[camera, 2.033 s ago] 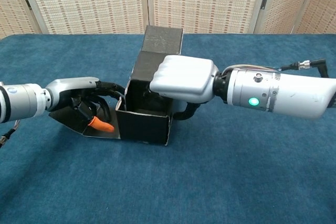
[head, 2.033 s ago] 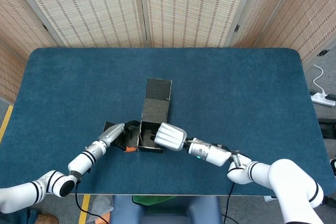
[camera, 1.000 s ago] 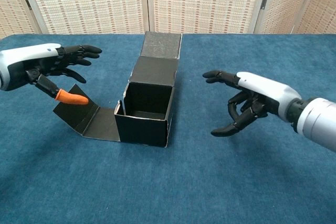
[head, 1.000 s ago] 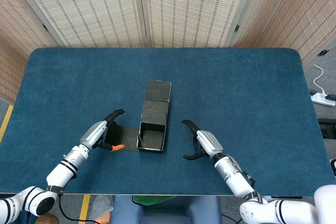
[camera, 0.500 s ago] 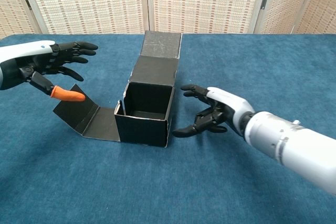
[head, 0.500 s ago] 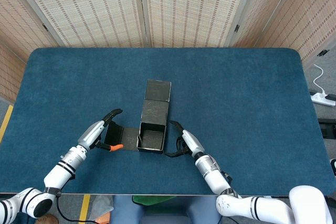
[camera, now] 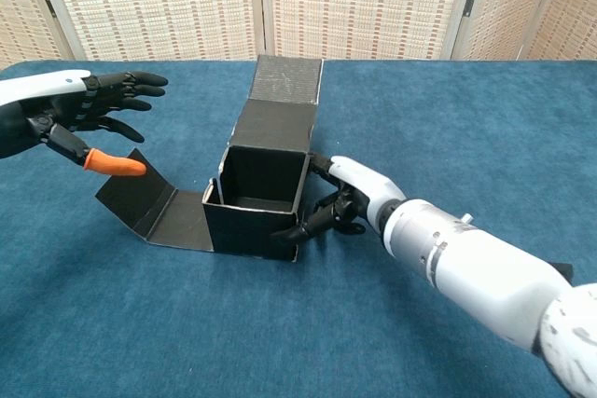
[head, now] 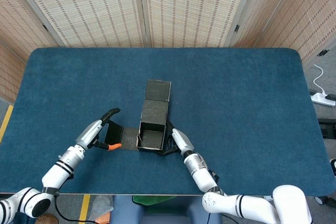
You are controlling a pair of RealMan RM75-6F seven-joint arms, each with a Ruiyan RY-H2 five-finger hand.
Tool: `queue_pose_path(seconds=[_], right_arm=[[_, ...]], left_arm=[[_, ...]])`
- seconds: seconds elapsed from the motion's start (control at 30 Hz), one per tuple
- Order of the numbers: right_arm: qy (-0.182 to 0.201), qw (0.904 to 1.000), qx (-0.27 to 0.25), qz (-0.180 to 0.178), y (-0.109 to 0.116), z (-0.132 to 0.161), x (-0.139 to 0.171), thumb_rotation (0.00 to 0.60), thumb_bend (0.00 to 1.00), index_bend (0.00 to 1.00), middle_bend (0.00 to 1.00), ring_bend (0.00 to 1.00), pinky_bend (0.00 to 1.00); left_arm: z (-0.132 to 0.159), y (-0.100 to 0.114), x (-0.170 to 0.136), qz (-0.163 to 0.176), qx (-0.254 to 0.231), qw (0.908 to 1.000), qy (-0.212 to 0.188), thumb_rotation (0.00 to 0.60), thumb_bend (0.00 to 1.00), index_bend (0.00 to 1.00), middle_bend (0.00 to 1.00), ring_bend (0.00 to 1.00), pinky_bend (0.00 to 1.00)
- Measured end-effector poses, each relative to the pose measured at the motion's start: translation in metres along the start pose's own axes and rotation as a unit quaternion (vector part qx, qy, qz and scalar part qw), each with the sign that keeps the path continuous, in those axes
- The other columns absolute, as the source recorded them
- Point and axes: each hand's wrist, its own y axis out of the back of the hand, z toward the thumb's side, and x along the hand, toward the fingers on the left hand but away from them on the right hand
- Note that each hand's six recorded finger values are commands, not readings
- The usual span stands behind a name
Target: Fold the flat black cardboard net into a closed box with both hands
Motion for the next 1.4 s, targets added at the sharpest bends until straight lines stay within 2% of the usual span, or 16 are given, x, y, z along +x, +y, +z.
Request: queue_pose_path(seconds=[0.1, 0.3, 0.4, 0.47, 0.57, 0.63, 0.7, 0.77, 0.83, 0.93, 1.0, 1.1, 1.23, 1.4], right_arm=[[0.001, 0.9999, 0.008, -0.012, 0.003, 0.002, -0.005, 0.6, 0.0, 0.0, 0.0, 0.66, 1.0], [0.002, 0.9999, 0.008, -0.008, -0.004, 0.005, -0.008, 0.6, 0.0, 0.0, 0.03, 0.66, 1.0], [0.002, 0.9999, 0.007, -0.008, -0.007, 0.005, -0.01, 0.6, 0.01, 0.01, 0.13, 0.68, 1.0], [0.0, 0.9999, 0.003, -0.011, -0.008, 0.004, -0.013, 0.6, 0.04, 0.09, 0.23, 0.7, 1.0], [-0.003, 0.9997, -0.012, -0.02, -0.008, 0.003, -0.021, 0.6, 0.11, 0.32, 0.41, 0.73, 1.0], [-0.004, 0.9991, -0.03, -0.03, -0.006, 0.004, -0.026, 0.6, 0.16, 0.45, 0.53, 0.74, 1.0], [-0.002, 0.9982, -0.045, -0.039, -0.003, 0.007, -0.03, 0.6, 0.2, 0.51, 0.58, 0.75, 1.0], [0.002, 0.9967, -0.065, -0.048, 0.002, 0.011, -0.034, 0.6, 0.21, 0.53, 0.6, 0.75, 1.0], [0.008, 0.9945, -0.09, -0.054, 0.008, 0.017, -0.036, 0.6, 0.21, 0.53, 0.6, 0.75, 1.0], [0.019, 0.9898, -0.13, -0.054, 0.018, 0.028, -0.038, 0.6, 0.22, 0.53, 0.6, 0.75, 1.0], [0.027, 0.9865, -0.154, -0.05, 0.025, 0.036, -0.038, 0.6, 0.22, 0.53, 0.6, 0.75, 1.0], [0.039, 0.9811, -0.185, -0.042, 0.037, 0.047, -0.036, 0.6, 0.22, 0.53, 0.6, 0.75, 1.0], [0.056, 0.9721, -0.226, -0.032, 0.053, 0.063, -0.029, 0.6, 0.22, 0.53, 0.6, 0.75, 1.0], [0.068, 0.9611, -0.267, -0.019, 0.067, 0.076, -0.015, 0.6, 0.22, 0.53, 0.6, 0.75, 1.0]], left_arm=[[-0.001, 0.002, -0.001, 0.002, -0.002, 1.0, 0.0, 0.6, 0.2, 0.03, 0.0, 0.0, 0.21], [-0.002, 0.002, -0.002, 0.0, -0.002, 1.0, 0.0, 0.6, 0.2, 0.03, 0.0, 0.0, 0.21], [-0.003, 0.002, -0.003, 0.0, -0.002, 1.0, 0.0, 0.6, 0.2, 0.03, 0.0, 0.0, 0.21], [-0.004, 0.004, -0.004, 0.001, -0.004, 1.0, 0.002, 0.6, 0.2, 0.03, 0.01, 0.0, 0.21], [-0.005, 0.007, -0.006, 0.008, -0.007, 0.9999, 0.0, 0.6, 0.2, 0.06, 0.03, 0.01, 0.27], [-0.003, 0.01, -0.007, 0.019, -0.007, 0.9998, -0.006, 0.6, 0.2, 0.12, 0.1, 0.1, 0.38], [-0.001, 0.014, -0.009, 0.034, -0.004, 0.9993, -0.016, 0.6, 0.21, 0.24, 0.23, 0.3, 0.56], [0.004, 0.02, -0.011, 0.057, 0.003, 0.9979, -0.031, 0.6, 0.21, 0.4, 0.4, 0.56, 0.74], [0.009, 0.025, -0.015, 0.08, 0.012, 0.9955, -0.049, 0.6, 0.21, 0.49, 0.52, 0.71, 0.81], [0.019, 0.026, -0.021, 0.09, 0.029, 0.9923, -0.08, 0.6, 0.21, 0.55, 0.61, 0.82, 0.87], [0.024, 0.021, -0.024, 0.078, 0.039, 0.9913, -0.098, 0.6, 0.22, 0.56, 0.61, 0.84, 0.87], [0.03, 0.007, -0.03, 0.039, 0.061, 0.9891, -0.128, 0.6, 0.22, 0.56, 0.61, 0.86, 0.87], [0.033, -0.018, -0.036, -0.029, 0.104, 0.981, -0.161, 0.6, 0.23, 0.56, 0.59, 0.87, 0.87], [0.029, -0.042, -0.03, -0.075, 0.13, 0.9753, -0.162, 0.6, 0.23, 0.49, 0.54, 0.88, 0.87]])
